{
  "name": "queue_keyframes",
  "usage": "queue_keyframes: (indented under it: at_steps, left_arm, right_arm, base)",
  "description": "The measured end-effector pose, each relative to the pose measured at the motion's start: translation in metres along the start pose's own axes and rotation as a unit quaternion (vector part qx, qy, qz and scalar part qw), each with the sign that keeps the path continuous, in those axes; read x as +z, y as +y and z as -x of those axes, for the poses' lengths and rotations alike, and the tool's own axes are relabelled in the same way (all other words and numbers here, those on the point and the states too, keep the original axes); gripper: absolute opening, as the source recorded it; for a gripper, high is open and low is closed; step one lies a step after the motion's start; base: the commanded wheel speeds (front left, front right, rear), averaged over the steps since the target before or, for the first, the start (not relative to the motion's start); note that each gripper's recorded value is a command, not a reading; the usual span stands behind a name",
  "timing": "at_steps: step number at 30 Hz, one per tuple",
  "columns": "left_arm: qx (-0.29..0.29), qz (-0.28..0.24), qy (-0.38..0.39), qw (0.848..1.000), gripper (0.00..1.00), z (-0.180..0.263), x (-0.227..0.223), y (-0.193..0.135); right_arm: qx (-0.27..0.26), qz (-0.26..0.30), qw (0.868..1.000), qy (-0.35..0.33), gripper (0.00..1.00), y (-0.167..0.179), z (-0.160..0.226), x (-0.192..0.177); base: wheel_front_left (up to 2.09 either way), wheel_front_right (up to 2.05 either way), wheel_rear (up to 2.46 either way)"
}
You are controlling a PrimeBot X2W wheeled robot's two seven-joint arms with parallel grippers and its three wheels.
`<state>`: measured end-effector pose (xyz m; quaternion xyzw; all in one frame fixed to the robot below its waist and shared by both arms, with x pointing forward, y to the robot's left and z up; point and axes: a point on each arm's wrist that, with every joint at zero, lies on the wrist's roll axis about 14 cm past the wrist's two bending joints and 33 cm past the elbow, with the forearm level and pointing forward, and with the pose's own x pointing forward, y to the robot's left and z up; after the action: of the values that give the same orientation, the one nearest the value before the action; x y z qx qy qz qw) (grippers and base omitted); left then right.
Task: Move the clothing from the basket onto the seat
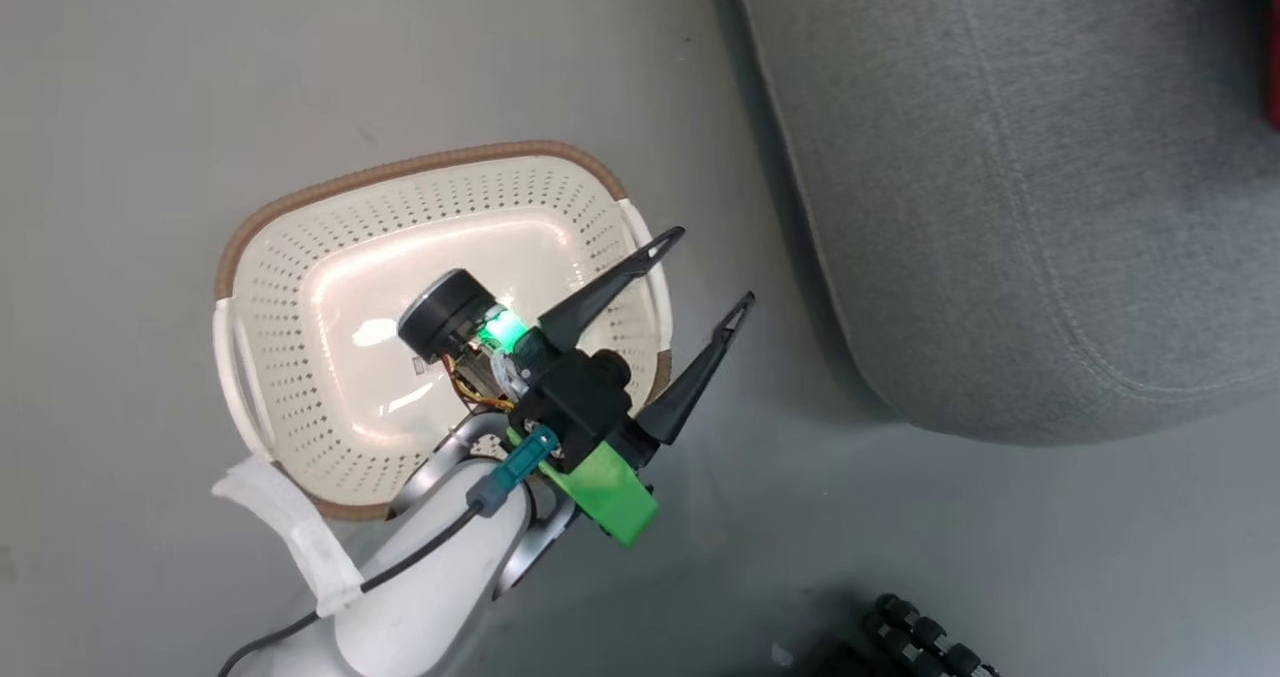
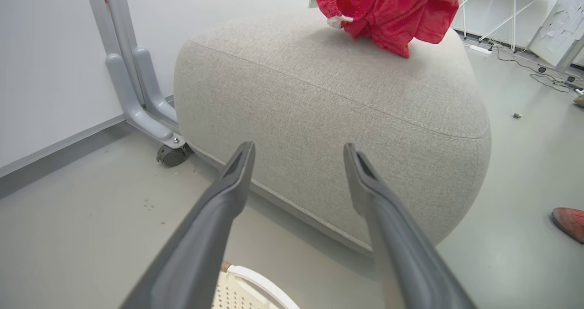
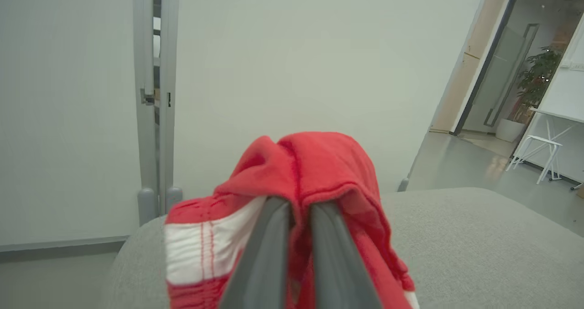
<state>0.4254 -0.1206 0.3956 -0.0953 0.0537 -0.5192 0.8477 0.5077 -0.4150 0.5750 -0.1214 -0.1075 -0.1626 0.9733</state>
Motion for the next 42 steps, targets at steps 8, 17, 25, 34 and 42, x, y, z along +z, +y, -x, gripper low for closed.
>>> queue_keyframes:
  at_steps: [8,17,25,34,42]
  left_arm:
    - [0.046,0.017,-0.013,0.999,1.00,0.016,0.008,0.020]
    - [0.080,-0.002,-0.038,0.996,1.00,0.028,0.036,0.030]
    - [0.130,-0.006,-0.054,0.990,1.00,0.046,0.056,0.027]
    - [0.274,0.035,-0.039,0.960,1.00,0.109,0.054,0.028]
    - [0.378,0.024,-0.066,0.923,1.00,0.180,0.076,0.023]
  right_arm:
    - [0.007,-0.011,0.993,0.115,0.00,0.022,0.002,-0.090]
    - [-0.031,-0.068,0.987,0.141,1.00,0.028,0.034,-0.108]
    - [0.043,-0.090,0.985,0.139,1.00,0.075,0.088,-0.085]
    - [0.149,-0.136,0.968,0.151,1.00,0.144,0.178,-0.051]
    - [0.218,-0.184,0.949,0.133,1.00,0.193,0.232,-0.012]
  base:
    - [0.00,0.00,0.00]
    - [0.00,0.00,0.00]
    - [0.00,0.00,0.00]
    - [0.00,0.00,0.00]
    - [0.00,0.00,0.00]
